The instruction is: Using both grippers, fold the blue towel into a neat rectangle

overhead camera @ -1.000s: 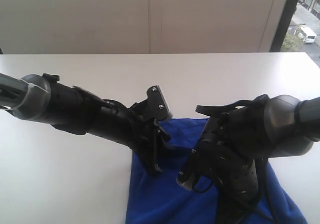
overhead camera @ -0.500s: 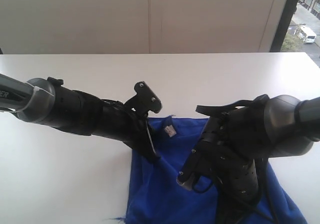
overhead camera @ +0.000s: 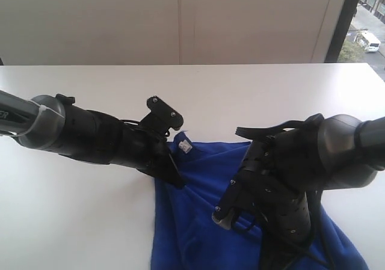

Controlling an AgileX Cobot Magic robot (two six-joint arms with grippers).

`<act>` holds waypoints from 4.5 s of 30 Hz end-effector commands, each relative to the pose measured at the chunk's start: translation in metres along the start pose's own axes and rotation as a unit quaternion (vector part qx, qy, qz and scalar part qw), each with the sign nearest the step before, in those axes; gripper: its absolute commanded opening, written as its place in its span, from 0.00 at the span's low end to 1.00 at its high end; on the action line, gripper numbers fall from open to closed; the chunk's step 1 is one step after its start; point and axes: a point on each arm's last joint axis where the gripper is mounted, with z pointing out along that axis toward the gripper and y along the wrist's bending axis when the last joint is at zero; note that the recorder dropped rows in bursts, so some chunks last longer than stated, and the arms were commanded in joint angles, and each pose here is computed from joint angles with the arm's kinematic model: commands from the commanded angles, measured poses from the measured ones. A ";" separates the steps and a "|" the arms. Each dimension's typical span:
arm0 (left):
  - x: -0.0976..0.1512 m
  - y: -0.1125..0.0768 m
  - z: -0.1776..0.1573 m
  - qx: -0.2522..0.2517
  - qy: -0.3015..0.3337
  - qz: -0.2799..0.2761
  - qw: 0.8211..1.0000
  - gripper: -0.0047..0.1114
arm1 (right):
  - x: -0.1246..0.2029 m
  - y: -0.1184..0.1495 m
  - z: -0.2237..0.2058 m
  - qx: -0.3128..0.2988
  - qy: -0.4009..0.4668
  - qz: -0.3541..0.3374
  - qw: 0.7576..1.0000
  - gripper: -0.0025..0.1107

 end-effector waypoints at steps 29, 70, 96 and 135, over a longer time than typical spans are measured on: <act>-0.048 0.009 0.012 -0.011 -0.064 0.022 0.998 0.60 | -0.003 0.007 0.005 -0.030 -0.016 0.018 0.999 0.02; -0.042 0.043 -0.056 -0.199 -0.004 0.069 0.978 0.04 | -0.018 0.070 -0.017 -0.221 -0.080 -0.042 0.971 0.02; 0.061 -0.050 -0.099 0.221 0.085 -0.057 0.970 0.04 | -0.027 -0.093 -0.079 -0.138 -0.272 0.041 0.951 0.02; 0.040 0.014 -0.092 -0.057 0.380 0.046 0.922 0.04 | -0.027 -0.090 -0.080 -0.151 -0.273 0.035 0.950 0.02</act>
